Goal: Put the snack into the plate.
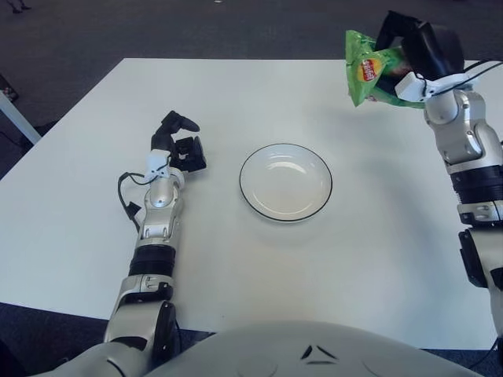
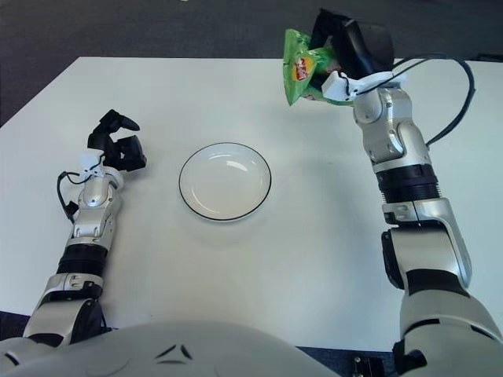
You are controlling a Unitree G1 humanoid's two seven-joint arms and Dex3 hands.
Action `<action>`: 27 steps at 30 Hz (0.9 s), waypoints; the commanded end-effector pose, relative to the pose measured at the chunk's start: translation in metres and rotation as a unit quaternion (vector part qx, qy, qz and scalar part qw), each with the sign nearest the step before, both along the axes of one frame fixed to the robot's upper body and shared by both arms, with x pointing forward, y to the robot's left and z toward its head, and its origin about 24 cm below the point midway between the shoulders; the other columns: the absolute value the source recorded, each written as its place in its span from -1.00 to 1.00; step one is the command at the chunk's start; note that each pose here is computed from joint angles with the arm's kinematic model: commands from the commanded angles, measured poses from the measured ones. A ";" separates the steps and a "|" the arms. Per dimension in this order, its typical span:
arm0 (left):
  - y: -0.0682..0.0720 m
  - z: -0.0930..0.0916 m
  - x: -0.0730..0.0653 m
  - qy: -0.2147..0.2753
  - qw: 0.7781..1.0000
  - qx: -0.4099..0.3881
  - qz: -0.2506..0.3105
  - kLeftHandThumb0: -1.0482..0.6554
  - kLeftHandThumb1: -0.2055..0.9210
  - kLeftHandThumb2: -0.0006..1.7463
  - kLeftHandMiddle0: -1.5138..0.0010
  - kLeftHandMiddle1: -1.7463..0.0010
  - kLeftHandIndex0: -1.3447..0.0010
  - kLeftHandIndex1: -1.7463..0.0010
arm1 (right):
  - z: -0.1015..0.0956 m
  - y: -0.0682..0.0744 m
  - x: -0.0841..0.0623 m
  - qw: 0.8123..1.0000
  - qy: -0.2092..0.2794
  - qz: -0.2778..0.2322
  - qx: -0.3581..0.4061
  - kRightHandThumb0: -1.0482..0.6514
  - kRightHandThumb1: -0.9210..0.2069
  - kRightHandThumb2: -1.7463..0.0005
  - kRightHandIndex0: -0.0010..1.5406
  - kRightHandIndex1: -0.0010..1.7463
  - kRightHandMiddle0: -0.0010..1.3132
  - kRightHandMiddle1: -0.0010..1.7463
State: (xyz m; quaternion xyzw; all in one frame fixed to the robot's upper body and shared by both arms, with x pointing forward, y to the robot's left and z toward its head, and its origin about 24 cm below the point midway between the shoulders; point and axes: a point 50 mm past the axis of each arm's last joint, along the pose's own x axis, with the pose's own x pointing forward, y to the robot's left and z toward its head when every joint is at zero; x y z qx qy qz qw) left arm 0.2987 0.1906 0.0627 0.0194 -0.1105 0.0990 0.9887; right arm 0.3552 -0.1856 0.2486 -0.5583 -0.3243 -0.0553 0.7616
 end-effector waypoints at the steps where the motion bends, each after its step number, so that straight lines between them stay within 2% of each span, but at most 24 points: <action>1: -0.008 -0.058 -0.031 0.109 0.993 -0.034 0.012 -0.38 -0.22 0.63 -0.84 -1.00 -0.02 -1.00 | 0.008 0.023 0.002 0.999 -0.018 0.041 0.005 0.23 0.74 -1.00 0.14 0.99 0.04 1.00; 9: -0.012 -0.058 -0.030 0.110 0.993 -0.034 0.014 -0.37 -0.21 0.62 -0.85 -1.00 -0.01 -1.00 | 0.007 0.035 0.000 0.996 -0.032 0.088 0.007 0.23 0.76 -1.00 0.17 0.96 0.04 1.00; 15: -0.016 -0.057 -0.029 0.107 0.993 -0.038 0.008 -0.37 -0.21 0.62 -0.85 -1.00 -0.01 -1.00 | 0.006 0.047 -0.005 0.989 -0.030 0.142 -0.028 0.23 0.75 -1.00 0.15 0.98 0.04 1.00; 27: -0.017 -0.055 -0.029 0.106 0.994 -0.033 0.007 -0.38 -0.23 0.64 -0.85 -1.00 -0.03 -1.00 | 0.001 0.061 -0.012 0.983 -0.020 0.175 -0.058 0.23 0.74 -1.00 0.14 1.00 0.05 1.00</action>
